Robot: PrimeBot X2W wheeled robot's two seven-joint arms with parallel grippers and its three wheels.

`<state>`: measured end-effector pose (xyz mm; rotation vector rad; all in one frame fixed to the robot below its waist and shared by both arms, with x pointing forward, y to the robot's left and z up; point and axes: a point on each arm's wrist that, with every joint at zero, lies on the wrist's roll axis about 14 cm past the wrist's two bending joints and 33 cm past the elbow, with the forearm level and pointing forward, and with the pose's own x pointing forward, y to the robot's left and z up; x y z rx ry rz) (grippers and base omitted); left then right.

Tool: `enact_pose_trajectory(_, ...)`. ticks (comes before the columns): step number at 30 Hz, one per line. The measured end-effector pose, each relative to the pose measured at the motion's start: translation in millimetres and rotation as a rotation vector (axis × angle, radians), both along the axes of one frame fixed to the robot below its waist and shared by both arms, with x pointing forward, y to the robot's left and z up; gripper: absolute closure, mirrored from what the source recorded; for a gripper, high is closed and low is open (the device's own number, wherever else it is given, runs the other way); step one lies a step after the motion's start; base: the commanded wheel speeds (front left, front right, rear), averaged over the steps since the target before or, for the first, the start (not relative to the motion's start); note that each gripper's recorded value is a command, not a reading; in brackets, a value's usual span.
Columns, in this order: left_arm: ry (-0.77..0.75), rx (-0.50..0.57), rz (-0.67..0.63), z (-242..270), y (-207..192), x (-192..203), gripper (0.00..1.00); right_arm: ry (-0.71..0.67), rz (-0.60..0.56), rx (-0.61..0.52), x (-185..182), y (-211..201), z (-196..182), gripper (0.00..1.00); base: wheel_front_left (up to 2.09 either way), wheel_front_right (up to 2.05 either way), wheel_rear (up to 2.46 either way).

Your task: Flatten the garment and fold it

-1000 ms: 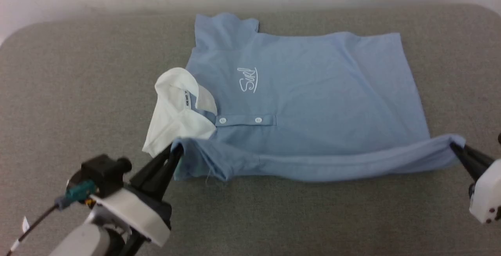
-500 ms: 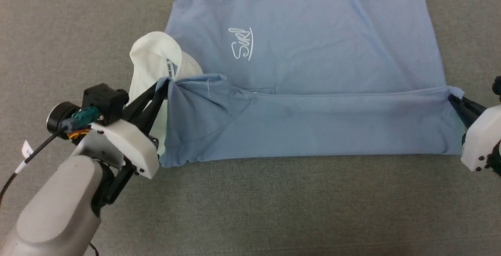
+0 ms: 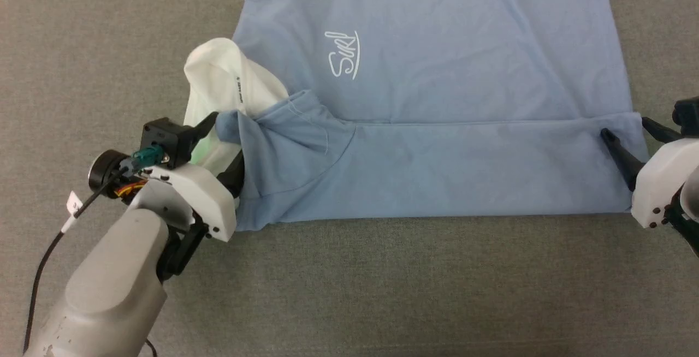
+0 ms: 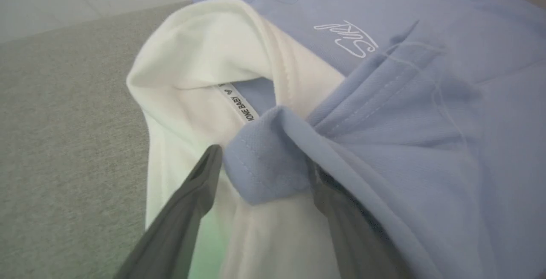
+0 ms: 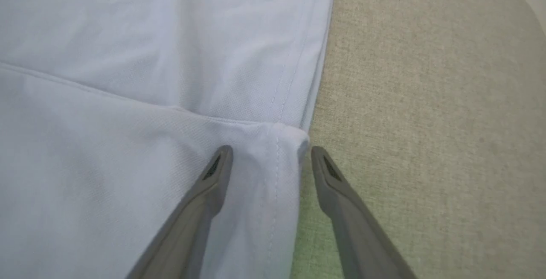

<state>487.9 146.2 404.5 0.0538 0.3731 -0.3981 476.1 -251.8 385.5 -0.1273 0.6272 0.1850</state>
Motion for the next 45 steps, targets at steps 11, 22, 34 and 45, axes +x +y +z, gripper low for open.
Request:
enact_pose_trajectory(11,-0.053,-0.105,0.179,35.0,13.9,-29.0,0.00,-0.134,-0.025,0.019,-21.4,4.3,41.3,0.00,0.00,0.00,0.00)
enact_pose_trajectory(22,0.008,-0.203,0.270,60.0,-0.7,-86.2,0.00,-0.223,-0.148,0.118,-75.3,19.7,73.1,0.00,0.00,0.00,0.00)
enact_pose_trajectory(34,0.211,-0.089,0.292,8.4,-3.4,-98.4,0.00,-0.206,-0.229,0.134,-98.0,20.7,77.1,0.00,0.00,0.00,0.00)
enact_pose_trajectory(45,0.301,-0.012,0.334,-32.8,7.2,-84.3,0.05,-0.165,-0.279,0.121,-98.9,8.8,61.7,0.00,0.00,0.00,0.00)
